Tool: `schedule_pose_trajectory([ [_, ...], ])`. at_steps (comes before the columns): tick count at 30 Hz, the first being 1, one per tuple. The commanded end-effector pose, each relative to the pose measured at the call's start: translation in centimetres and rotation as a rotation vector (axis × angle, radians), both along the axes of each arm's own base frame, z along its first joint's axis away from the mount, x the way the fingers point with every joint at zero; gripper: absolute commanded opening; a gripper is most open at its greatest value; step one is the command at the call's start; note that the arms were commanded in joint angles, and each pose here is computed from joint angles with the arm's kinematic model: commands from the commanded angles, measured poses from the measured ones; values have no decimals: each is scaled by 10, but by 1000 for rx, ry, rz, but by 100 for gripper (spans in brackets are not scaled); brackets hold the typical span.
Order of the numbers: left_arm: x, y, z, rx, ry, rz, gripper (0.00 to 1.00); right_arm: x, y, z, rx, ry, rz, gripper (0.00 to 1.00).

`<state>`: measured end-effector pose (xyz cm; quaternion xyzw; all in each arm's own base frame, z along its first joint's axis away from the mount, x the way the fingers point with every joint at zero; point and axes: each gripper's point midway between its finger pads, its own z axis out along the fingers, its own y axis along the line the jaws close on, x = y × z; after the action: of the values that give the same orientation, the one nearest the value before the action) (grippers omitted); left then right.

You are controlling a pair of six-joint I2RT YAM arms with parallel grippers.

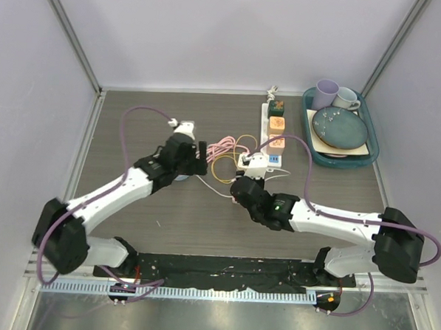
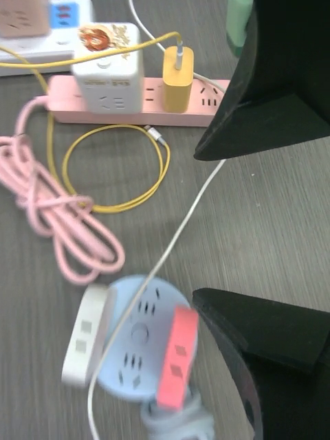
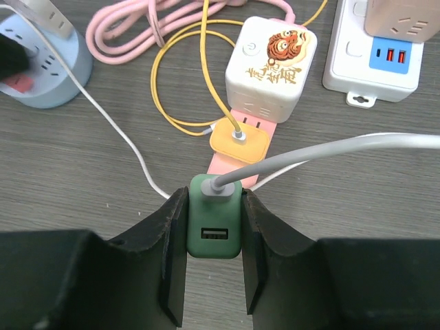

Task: Insert the plug
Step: Pick up the plug from the center of the board.

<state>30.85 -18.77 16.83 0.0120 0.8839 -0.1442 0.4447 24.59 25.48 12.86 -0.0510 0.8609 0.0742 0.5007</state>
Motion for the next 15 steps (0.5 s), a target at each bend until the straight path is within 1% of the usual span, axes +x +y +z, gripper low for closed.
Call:
schedule_pose_trajectory([
  [1,12,-54,-8,-4,21,-45,72,6,4,26,127,-71,-40,1],
  [2,11,-62,-30,49,62,-56,66,6,4,28,134,-74,-38,1],
  [3,16,-65,-33,68,64,-49,63,6,3,29,137,-78,-38,1],
  [5,18,-70,-51,97,100,-51,54,5,1,30,147,-84,-39,1],
  [6,20,-72,-68,124,133,-53,52,5,1,28,153,-86,-40,1],
  [8,18,-76,-81,139,170,-62,47,4,1,29,166,-89,-40,1],
  [9,15,-79,-94,154,204,-72,47,4,0,30,168,-90,-40,1],
  [15,-18,-94,-127,170,310,-134,45,5,-2,33,169,-106,-46,1],
])
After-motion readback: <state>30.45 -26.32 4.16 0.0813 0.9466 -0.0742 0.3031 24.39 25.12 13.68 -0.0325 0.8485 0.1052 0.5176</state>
